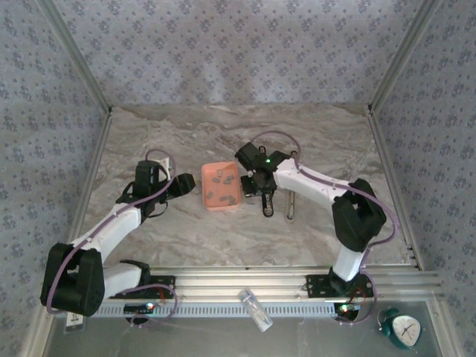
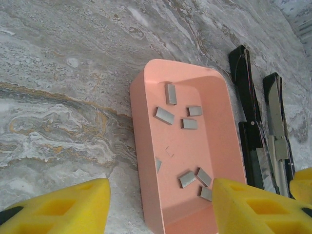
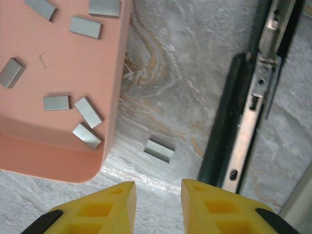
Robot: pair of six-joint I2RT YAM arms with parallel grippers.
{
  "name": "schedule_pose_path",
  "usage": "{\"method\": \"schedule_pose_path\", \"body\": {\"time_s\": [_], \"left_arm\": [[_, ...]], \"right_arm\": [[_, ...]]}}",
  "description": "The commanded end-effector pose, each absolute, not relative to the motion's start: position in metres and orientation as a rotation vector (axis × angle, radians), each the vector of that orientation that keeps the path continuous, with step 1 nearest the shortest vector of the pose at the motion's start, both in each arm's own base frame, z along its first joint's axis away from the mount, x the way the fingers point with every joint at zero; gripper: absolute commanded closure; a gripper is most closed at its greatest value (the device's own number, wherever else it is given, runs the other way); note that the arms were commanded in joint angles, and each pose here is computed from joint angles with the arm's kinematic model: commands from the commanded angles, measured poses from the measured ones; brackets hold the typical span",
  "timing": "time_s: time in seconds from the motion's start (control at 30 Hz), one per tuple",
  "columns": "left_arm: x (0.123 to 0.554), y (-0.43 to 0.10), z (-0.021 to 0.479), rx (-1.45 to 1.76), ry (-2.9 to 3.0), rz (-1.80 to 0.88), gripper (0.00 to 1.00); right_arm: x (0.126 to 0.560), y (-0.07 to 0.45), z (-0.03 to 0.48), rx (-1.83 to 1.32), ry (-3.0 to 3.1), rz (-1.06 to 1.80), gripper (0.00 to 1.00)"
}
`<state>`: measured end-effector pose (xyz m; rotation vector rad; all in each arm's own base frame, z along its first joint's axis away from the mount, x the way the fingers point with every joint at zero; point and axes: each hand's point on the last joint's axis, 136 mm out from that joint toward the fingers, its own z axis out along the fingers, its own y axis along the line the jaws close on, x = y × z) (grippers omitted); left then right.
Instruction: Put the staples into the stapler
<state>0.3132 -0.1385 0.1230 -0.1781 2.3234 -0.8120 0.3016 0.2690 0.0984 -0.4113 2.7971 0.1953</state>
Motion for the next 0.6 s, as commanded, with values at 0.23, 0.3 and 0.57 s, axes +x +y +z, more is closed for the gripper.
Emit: {"method": "schedule_pose_path", "body": {"time_s": [0.23, 0.3, 0.57], "left_arm": [[0.314, -0.136, 0.131, -0.161, 2.312, -0.769, 0.43], [0.314, -0.135, 0.131, -0.161, 2.313, -0.765, 0.43], [0.315, -0.136, 0.130, -0.166, 2.315, -0.768, 0.43]], "right_arm": [[0.304, 0.274, 0.053, -0.560, 2.936, 0.075, 0.71], [0.306, 0.280, 0.050, -0.564, 2.931, 0.093, 0.71], [0.307, 0.321, 0.059, -0.723, 2.828, 0.228, 0.68]]}}
